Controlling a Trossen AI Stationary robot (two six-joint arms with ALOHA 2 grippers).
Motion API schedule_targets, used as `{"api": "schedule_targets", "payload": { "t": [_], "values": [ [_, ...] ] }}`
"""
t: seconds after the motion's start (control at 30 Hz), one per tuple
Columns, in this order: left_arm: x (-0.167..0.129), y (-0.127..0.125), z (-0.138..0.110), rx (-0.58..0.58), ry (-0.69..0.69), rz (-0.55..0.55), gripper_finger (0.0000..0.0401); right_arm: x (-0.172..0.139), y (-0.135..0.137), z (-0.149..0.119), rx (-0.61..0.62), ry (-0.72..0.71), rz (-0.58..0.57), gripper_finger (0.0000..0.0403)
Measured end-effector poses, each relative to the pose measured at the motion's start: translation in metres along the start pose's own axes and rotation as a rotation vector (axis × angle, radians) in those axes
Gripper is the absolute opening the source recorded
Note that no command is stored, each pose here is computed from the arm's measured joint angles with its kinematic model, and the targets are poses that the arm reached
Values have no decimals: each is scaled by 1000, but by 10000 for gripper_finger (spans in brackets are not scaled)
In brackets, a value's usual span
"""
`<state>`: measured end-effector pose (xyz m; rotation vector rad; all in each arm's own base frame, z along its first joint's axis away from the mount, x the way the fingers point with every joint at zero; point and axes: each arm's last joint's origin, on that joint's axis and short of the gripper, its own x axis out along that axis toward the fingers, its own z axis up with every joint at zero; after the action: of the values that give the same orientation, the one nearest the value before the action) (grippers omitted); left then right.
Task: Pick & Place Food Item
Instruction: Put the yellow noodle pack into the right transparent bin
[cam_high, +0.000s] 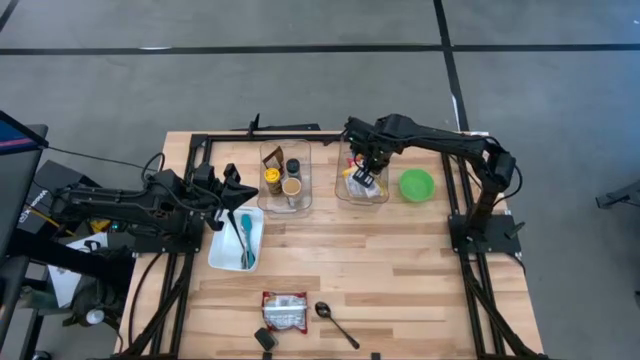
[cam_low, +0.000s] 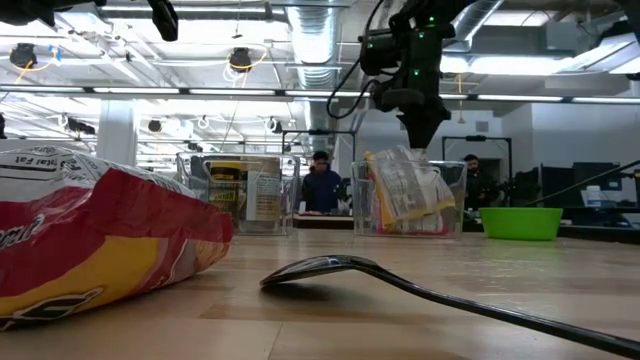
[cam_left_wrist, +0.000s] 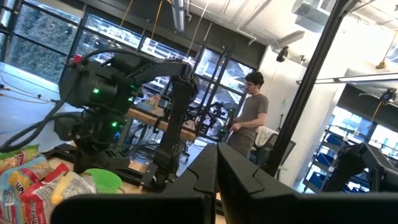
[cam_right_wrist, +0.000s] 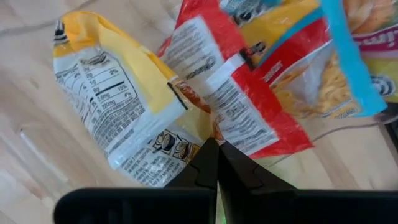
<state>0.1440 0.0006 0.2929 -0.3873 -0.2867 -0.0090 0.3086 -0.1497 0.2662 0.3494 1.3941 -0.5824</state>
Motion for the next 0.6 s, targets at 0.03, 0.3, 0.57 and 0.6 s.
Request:
{"api": "schedule_targets", "payload": {
  "t": [0.03, 0.3, 0.57, 0.6],
  "values": [
    [0, 0, 0, 0, -1, 0, 4, 0, 0, 0, -4, 3, -1, 0],
    [0, 0, 0, 0, 0, 0, 4, 8, 0, -4, -11, 26, -3, 0],
    [0, 0, 0, 0, 0, 0, 4, 10, 1, -5, -16, 36, -5, 19],
    [0, 0, 0, 0, 0, 0, 4, 10, 1, -5, -16, 36, -6, 25]
  ]
}}
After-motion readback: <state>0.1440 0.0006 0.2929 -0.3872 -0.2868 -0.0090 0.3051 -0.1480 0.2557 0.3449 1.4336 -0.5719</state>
